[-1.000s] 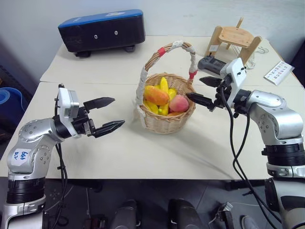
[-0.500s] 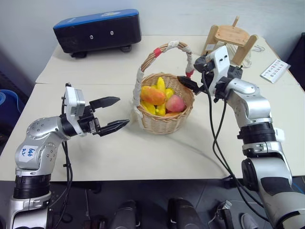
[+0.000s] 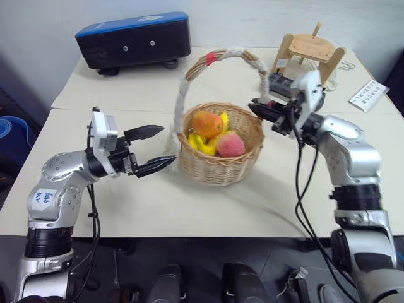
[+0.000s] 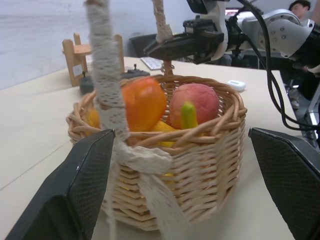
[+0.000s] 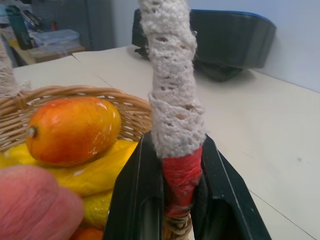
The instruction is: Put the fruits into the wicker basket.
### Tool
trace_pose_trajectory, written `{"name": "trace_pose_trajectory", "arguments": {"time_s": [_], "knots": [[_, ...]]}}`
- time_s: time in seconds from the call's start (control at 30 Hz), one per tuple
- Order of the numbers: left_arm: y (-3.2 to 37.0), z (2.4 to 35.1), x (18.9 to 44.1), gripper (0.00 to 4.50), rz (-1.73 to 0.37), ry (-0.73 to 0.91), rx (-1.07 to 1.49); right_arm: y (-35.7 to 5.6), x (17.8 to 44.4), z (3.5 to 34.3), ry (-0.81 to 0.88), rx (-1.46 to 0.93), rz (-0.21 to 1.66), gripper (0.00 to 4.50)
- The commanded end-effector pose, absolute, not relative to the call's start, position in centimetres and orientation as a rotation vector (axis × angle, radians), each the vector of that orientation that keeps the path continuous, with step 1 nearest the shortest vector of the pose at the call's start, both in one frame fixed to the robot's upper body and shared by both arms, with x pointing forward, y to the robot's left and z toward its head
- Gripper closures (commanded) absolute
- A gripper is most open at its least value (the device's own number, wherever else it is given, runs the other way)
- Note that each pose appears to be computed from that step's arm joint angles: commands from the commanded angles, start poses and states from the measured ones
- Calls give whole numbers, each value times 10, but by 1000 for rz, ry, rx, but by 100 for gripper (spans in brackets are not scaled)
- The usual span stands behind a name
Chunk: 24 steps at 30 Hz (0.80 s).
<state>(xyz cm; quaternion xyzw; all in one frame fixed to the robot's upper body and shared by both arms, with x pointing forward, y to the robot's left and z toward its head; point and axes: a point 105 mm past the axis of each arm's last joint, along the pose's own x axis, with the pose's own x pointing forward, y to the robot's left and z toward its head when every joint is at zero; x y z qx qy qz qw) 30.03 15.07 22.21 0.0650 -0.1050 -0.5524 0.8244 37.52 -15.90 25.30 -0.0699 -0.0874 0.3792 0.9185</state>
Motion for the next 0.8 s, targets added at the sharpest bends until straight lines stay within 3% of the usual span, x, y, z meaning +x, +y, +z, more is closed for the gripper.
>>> {"name": "trace_pose_trajectory", "arguments": {"time_s": [0.03,0.17,0.33,0.5,0.63,0.8], "knots": [[146,225,303,0,-1202,-248,153,-202,348,293,-319,-133,562,421],[139,224,311,0,-1224,-253,141,-270,325,299,-350,-160,146,421],[128,222,318,0,-1265,-261,136,-326,299,287,-315,-187,-228,421],[123,224,322,0,-1283,-268,140,-341,289,271,-286,-175,-406,421],[120,222,325,0,-1287,-269,139,-329,296,247,-256,-74,-385,421],[119,222,324,0,-1297,-263,145,-325,293,236,-222,-62,-341,263]]}}
